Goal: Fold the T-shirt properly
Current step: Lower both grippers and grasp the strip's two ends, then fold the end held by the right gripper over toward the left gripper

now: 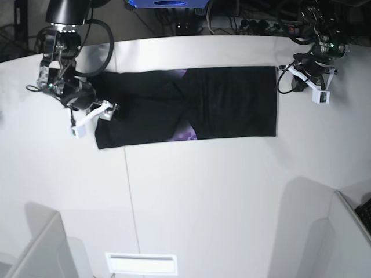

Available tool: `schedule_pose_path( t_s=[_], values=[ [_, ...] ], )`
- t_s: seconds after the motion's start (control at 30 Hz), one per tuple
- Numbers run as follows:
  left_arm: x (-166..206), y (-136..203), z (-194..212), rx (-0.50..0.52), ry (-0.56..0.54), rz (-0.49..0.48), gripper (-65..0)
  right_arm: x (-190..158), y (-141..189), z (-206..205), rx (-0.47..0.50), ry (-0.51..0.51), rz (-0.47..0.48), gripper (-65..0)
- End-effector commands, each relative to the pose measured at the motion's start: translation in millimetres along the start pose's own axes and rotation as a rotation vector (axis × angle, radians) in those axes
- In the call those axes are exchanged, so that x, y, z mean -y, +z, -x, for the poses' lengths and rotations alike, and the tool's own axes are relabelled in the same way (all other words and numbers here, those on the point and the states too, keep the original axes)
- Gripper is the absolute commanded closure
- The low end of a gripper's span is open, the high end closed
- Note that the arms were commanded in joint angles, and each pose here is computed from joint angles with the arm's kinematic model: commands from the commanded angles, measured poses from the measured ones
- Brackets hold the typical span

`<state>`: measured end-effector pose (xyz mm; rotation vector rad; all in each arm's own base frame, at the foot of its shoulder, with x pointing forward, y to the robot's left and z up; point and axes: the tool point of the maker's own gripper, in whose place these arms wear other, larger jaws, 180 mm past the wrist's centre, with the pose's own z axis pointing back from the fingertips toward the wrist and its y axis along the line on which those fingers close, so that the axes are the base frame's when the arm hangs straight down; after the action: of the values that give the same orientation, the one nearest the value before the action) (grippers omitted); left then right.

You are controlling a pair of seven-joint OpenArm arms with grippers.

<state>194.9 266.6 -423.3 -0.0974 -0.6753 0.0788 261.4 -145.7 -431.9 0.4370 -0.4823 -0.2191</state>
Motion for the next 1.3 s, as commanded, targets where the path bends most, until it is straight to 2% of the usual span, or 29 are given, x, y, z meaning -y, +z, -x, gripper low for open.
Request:
schedule_pose_path(
  t_s=[0.0, 0.1, 0.33, 0.5, 0.6, 0.77, 0.87, 1.0, 1.27],
  values=[
    [-2, 3, -9, 0.025, -0.016, -0.002, 0.0, 3, 0, 10, -0.046, 0.003, 0.012, -40.4],
    [1, -3, -15, 0.032, -0.017, 0.007, 0.0, 3, -1, 9, -0.047, 0.001, 0.012, -28.1],
    [32, -22, -20, 0.02, -0.046, 0.089, 0.0, 7, -6, 0, -0.049, -0.009, 0.015, 0.0],
    [52, -37, -22, 0.003, -0.062, 0.144, 0.0, 5, -4, -6, -0.041, 0.004, 0.016, 0.0],
    [59, -41, -26, 0.006, -0.072, 0.161, 0.0, -1, 6, -21, 0.004, 0.047, 0.016, 0.0],
    [75, -45, -31, 0.007, -0.1, 0.196, 0.0, -35, 19, -34, 0.033, 0.155, -0.024, 0.0],
    [82, -49, -31, -0.002, -0.091, 0.189, 0.0, -46, 25, -37, 0.042, 0.148, -0.024, 0.0],
    [97, -52, -27, -0.017, -0.106, 0.211, 0.0, -79, 32, -38, 0.059, 0.195, -0.062, 0.0],
    [97, -52, -27, -0.019, -0.109, 0.213, 0.0, -136, 39, -26, 0.051, 0.22, -0.153, 0.0]
  ],
)
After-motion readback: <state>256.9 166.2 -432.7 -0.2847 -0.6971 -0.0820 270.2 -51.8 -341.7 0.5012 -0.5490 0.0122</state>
